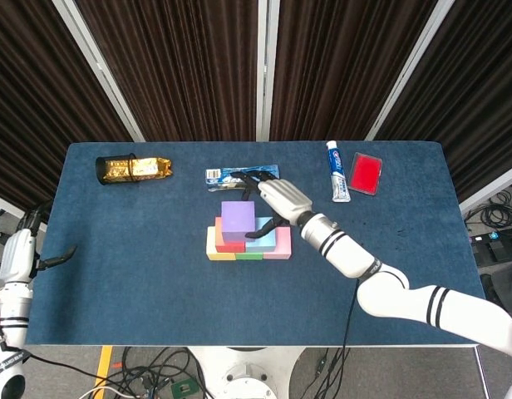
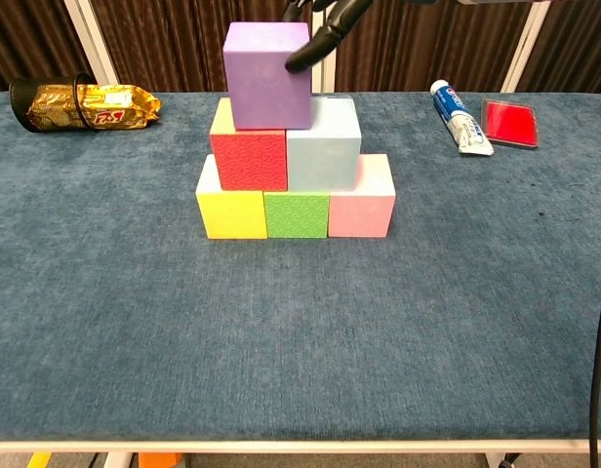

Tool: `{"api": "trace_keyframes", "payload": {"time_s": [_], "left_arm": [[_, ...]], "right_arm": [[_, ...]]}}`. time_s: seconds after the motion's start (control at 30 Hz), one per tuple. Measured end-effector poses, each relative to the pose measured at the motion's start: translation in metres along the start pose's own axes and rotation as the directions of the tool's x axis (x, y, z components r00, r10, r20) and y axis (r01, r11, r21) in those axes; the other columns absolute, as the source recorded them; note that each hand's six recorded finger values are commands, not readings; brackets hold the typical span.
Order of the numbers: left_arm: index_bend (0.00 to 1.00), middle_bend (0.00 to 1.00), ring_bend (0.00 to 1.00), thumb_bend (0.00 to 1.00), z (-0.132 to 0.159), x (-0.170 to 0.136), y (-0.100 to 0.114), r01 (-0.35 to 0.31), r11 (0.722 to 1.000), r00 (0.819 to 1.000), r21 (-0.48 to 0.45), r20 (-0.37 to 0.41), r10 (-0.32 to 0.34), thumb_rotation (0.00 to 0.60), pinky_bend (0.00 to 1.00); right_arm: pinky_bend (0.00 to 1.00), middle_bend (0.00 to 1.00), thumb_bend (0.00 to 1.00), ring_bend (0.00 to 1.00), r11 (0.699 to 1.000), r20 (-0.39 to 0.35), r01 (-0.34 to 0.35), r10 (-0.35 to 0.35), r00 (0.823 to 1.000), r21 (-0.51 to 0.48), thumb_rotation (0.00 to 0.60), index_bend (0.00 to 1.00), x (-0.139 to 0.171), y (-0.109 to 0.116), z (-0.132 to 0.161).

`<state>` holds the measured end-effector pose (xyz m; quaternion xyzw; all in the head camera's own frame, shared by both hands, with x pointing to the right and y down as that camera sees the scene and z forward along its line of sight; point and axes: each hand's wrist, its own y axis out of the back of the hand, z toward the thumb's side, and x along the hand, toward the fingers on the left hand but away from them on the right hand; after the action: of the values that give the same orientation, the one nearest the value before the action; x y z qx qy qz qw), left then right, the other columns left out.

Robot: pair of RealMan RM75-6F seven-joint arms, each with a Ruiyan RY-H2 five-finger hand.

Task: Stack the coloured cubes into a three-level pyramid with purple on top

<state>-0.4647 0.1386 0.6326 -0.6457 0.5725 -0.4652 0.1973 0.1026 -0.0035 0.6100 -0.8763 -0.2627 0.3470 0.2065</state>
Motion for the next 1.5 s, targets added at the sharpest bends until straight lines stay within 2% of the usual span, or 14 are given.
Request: {"api": "trace_keyframes", "payload": {"time_s": [0.2,0.57,1.5], "left_arm": [[0.1,0.09,0.0,0.22,0.002,0.0,0.001,-0.003,1.0,1.0,0.0,0.004,0.003,0.6,0.09],[0.1,0.09,0.0,0.22,0.002,-0.001,0.001,-0.006,1.0,1.0,-0.002,0.007,0.006,0.6,0.09],[0.1,0.09,0.0,0.22,-0.003,-0.001,0.0,0.002,1.0,1.0,-0.003,-0.006,-0.002,0.6,0.09]], "right_arm": [[0.0,0.47,0.06,0.0,0.999,-0.002,0.035,-0.035,0.999,-0.006,0.6,0.0,0.002,0.006,0.003],[0.0,0.48,0.06,0.0,0.999,0.006,0.053,-0.053,0.999,0.012,0.6,0.0,0.014,0.009,0.003],[0.0,0.48,0.06,0.0,1.0,0.031,0.02,-0.02,0.999,0.015,0.6,0.0,0.007,-0.002,0.001]]}}
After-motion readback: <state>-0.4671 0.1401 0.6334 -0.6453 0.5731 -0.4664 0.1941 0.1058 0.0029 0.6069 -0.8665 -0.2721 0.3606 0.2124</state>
